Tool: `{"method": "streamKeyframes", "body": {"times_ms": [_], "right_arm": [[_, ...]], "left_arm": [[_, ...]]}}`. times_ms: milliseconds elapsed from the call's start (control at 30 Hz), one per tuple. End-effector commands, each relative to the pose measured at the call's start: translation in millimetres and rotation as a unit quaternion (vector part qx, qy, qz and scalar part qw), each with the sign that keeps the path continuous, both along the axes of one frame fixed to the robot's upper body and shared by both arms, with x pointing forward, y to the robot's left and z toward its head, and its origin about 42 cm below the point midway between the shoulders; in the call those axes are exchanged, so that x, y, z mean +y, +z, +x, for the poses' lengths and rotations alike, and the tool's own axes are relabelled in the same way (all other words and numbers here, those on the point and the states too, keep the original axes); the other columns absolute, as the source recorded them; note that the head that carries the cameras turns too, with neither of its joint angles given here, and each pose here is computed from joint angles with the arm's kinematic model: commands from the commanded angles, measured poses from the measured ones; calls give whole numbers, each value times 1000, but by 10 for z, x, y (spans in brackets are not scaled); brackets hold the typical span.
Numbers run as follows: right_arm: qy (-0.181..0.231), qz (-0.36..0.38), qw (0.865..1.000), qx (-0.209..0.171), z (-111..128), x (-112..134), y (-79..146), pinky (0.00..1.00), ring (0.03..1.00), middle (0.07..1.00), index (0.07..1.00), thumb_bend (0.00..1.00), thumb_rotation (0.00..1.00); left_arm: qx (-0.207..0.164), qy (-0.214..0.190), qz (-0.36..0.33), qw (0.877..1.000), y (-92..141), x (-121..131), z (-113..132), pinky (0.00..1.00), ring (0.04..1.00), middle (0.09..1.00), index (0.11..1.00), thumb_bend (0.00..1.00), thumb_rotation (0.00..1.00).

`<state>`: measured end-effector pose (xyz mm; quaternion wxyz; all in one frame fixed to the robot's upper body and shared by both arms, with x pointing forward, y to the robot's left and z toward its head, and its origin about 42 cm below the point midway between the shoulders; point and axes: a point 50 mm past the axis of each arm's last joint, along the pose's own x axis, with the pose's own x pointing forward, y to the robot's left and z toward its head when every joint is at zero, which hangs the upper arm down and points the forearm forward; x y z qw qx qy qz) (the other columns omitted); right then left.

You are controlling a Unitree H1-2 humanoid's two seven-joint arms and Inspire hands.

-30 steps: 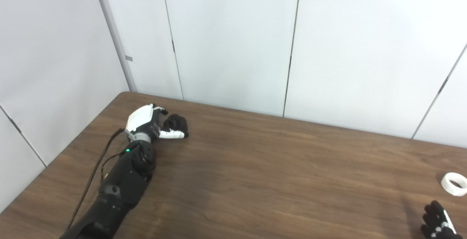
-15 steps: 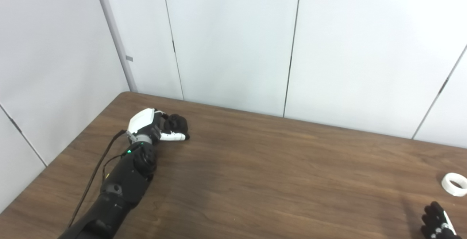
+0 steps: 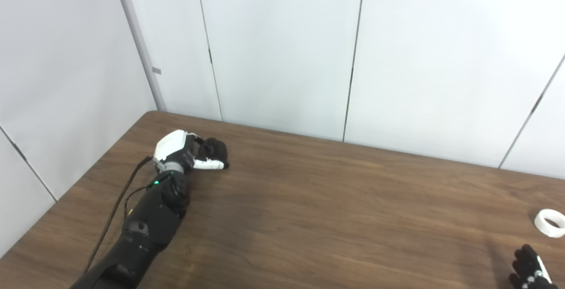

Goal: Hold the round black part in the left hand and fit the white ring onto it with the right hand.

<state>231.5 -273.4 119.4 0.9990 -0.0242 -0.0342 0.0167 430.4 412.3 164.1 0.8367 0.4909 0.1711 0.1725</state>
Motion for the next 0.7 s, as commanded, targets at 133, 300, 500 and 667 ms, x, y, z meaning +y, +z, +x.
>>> {"method": "streamKeyframes", "body": {"times_ms": [133, 300, 500, 667], "right_arm": [[5, 2, 1000, 2, -47, 17, 14, 1000, 1000, 988, 992, 572, 1000], [3, -1, 1000, 2, -48, 13, 17, 1000, 1000, 984, 988, 589, 1000], [2, -2, 1000, 2, -47, 12, 14, 1000, 1000, 985, 986, 589, 1000], [6, 2, 1000, 0, -47, 7, 16, 1000, 1000, 988, 993, 566, 1000]], "left_arm": [[-43, 3, 16, 999, 295, 79, 124, 1000, 1000, 929, 719, 945, 304], [-60, 1, 16, 998, 287, 92, 120, 1000, 969, 879, 630, 897, 260], [-83, -1, 5, 997, 257, 103, 104, 1000, 886, 770, 487, 534, 68], [-90, -5, 8, 996, 245, 93, 99, 1000, 867, 758, 484, 524, 60]]}}
